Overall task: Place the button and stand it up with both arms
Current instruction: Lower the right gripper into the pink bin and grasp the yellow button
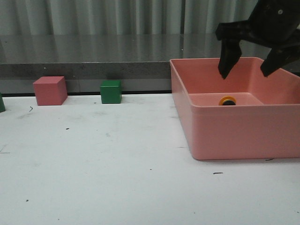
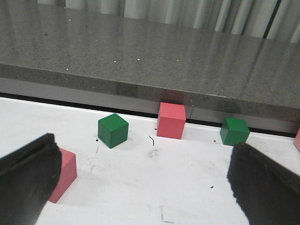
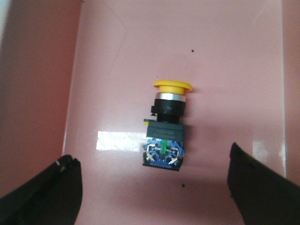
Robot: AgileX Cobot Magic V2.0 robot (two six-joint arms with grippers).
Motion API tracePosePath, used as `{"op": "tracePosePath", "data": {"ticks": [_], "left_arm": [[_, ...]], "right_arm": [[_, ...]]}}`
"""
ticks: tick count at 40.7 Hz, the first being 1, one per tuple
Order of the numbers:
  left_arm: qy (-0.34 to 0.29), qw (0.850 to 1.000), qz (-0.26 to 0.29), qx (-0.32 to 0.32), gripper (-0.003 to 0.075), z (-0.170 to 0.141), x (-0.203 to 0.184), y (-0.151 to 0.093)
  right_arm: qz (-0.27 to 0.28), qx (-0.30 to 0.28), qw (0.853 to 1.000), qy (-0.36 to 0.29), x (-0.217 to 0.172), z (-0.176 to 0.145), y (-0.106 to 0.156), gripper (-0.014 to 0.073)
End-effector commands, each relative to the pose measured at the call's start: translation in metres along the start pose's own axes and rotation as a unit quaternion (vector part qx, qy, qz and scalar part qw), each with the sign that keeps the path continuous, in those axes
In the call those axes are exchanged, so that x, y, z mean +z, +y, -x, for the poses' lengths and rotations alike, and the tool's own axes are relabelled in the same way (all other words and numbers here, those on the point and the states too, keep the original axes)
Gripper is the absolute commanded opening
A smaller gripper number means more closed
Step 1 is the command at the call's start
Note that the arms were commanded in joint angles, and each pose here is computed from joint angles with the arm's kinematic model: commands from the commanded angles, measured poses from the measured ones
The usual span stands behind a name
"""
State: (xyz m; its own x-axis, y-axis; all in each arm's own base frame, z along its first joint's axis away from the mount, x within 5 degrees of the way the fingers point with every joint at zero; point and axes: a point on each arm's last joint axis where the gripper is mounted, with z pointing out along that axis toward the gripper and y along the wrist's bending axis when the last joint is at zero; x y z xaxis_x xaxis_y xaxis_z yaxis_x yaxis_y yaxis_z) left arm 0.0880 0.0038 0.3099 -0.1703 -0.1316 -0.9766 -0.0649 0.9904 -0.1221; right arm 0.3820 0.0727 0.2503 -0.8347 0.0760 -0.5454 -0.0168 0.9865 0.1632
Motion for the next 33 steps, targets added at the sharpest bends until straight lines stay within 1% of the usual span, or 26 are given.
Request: {"op": "tracePosePath", "data": {"ticks": [1, 9, 18, 21, 24, 26, 27, 30, 33], "left_arm": [[-0.050, 0.999, -0.006, -0.004, 0.0691, 0.017, -0.002, -0.002], [-0.050, 0.999, -0.006, -0.004, 0.0691, 0.017, -0.002, -0.002], [-0.050, 0.999, -0.006, -0.004, 0.0691, 0.017, -0.002, -0.002], [-0.050, 0.999, -0.006, -0.004, 0.0691, 0.017, -0.002, -0.002], [-0.050, 0.999, -0.006, -0.004, 0.0691, 0.017, -0.002, -0.002], [-0.050, 0.999, -0.006, -0.004, 0.0691, 0.017, -0.002, -0.002], [-0.050, 0.999, -0.006, -0.004, 0.0691, 0.017, -0.002, -0.002], [-0.051, 0.999, -0.006, -0.004, 0.0691, 0.018, -0.002, -0.002], [-0.051, 0.999, -0.006, -0.004, 0.0691, 0.018, -0.002, -0.002]], "right_arm": [[-0.001, 0.018, 1.000, -0.017, 0.001, 0.024, -0.002, 0.0646], [-0.012, 0.021, 0.999, 0.040, 0.048, 0.031, -0.005, 0.0646], [-0.016, 0.021, 0.998, 0.063, 0.068, 0.033, -0.006, 0.0644], [-0.018, 0.022, 0.997, 0.071, 0.071, 0.030, -0.007, 0.0629], [-0.018, 0.022, 0.997, 0.075, 0.071, 0.030, -0.007, 0.0557], [-0.018, 0.022, 0.997, 0.075, 0.071, 0.030, -0.007, 0.0471], [-0.018, 0.022, 0.997, 0.075, 0.070, 0.030, -0.006, 0.0449], [-0.018, 0.021, 0.997, 0.076, 0.067, 0.034, -0.005, 0.0339], [-0.017, 0.020, 0.997, 0.075, 0.059, 0.038, -0.004, 0.0305]]}}
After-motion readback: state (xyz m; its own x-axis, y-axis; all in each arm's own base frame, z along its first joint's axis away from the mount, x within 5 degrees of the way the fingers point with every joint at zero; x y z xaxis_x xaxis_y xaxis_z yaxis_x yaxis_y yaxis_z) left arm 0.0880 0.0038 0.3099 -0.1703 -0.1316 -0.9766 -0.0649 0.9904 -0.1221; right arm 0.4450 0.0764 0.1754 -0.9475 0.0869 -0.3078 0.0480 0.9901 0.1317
